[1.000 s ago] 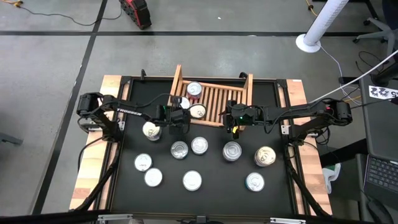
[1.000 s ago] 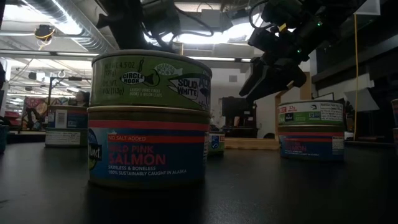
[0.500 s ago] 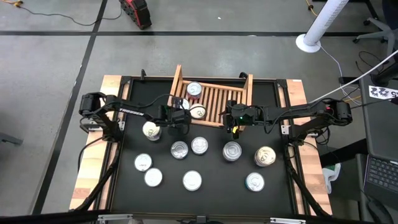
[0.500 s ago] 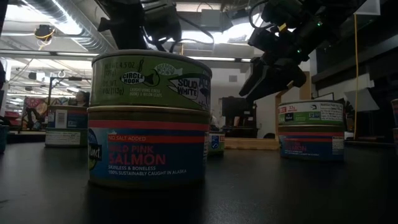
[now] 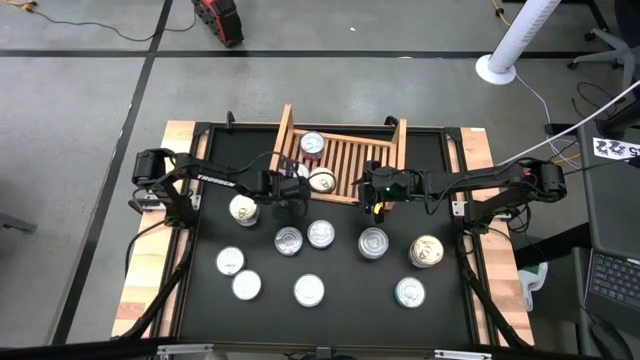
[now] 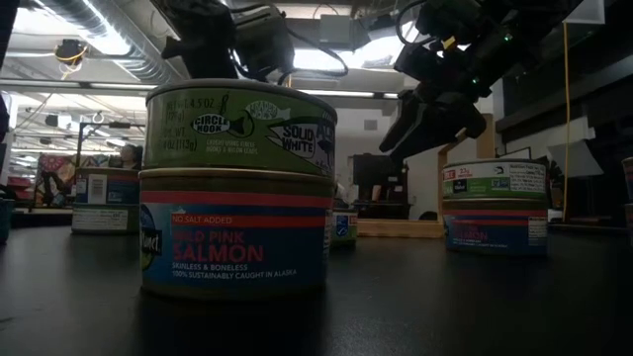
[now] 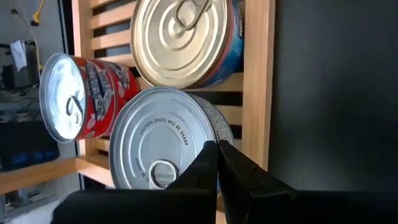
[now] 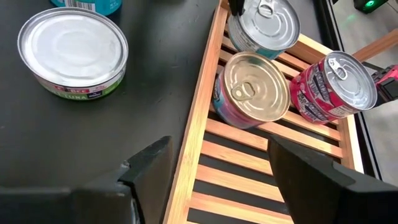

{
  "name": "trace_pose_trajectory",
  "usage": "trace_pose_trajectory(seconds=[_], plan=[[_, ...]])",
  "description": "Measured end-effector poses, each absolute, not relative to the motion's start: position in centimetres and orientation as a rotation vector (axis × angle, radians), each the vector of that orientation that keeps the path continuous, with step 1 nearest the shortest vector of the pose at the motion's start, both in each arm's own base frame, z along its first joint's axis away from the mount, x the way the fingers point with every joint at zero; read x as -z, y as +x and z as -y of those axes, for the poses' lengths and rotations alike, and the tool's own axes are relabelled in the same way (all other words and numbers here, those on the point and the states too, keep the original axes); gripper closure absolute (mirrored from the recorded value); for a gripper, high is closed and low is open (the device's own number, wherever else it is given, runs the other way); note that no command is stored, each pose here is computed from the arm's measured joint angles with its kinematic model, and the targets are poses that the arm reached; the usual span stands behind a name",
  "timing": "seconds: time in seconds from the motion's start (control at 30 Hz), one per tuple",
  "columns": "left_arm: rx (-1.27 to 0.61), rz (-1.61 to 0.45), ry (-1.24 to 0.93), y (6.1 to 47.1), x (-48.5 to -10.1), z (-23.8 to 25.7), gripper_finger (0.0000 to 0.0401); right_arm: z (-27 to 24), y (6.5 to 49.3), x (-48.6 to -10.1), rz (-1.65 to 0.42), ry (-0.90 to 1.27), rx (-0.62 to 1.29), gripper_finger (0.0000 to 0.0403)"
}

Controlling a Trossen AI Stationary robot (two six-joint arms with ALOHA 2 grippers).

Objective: Stack canned seafood by type on shelf
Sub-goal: Put the light blue tuna can on the shelf

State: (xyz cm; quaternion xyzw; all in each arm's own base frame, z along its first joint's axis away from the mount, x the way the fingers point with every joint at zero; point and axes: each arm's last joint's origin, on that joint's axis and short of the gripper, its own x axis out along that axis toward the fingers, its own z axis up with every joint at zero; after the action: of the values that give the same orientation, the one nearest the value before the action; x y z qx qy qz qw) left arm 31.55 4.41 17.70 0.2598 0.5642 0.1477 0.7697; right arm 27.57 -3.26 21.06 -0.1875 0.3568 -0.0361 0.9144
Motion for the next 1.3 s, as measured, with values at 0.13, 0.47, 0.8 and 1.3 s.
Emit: trace_pose_trajectory(seconds=[0.13,0.47,0.8,1.3], plan=[[-0.319,-1.208,0.541,31.7,-17.7,-4.8,0.0401,3.3,27.6,-21.1,-0.734,-0.386,0.074,0.0141],[-0.285,-1.153,0.459,32.0,-17.9,-5.9,0.0401,3.3,27.6,-21.1,-0.734,-0.386,0.073,0.0141],[-0.275,-1.145,0.411,32.5,-16.7,-7.2,0.0401,3.3,27.6,-21.0,-0.736,-0.386,0.073,0.0141],[-0.275,-1.112,0.421,32.8,-16.7,-7.3,0.0341,3.3,27.6,-21.0,-0.737,-0.387,0.072,0.0141]])
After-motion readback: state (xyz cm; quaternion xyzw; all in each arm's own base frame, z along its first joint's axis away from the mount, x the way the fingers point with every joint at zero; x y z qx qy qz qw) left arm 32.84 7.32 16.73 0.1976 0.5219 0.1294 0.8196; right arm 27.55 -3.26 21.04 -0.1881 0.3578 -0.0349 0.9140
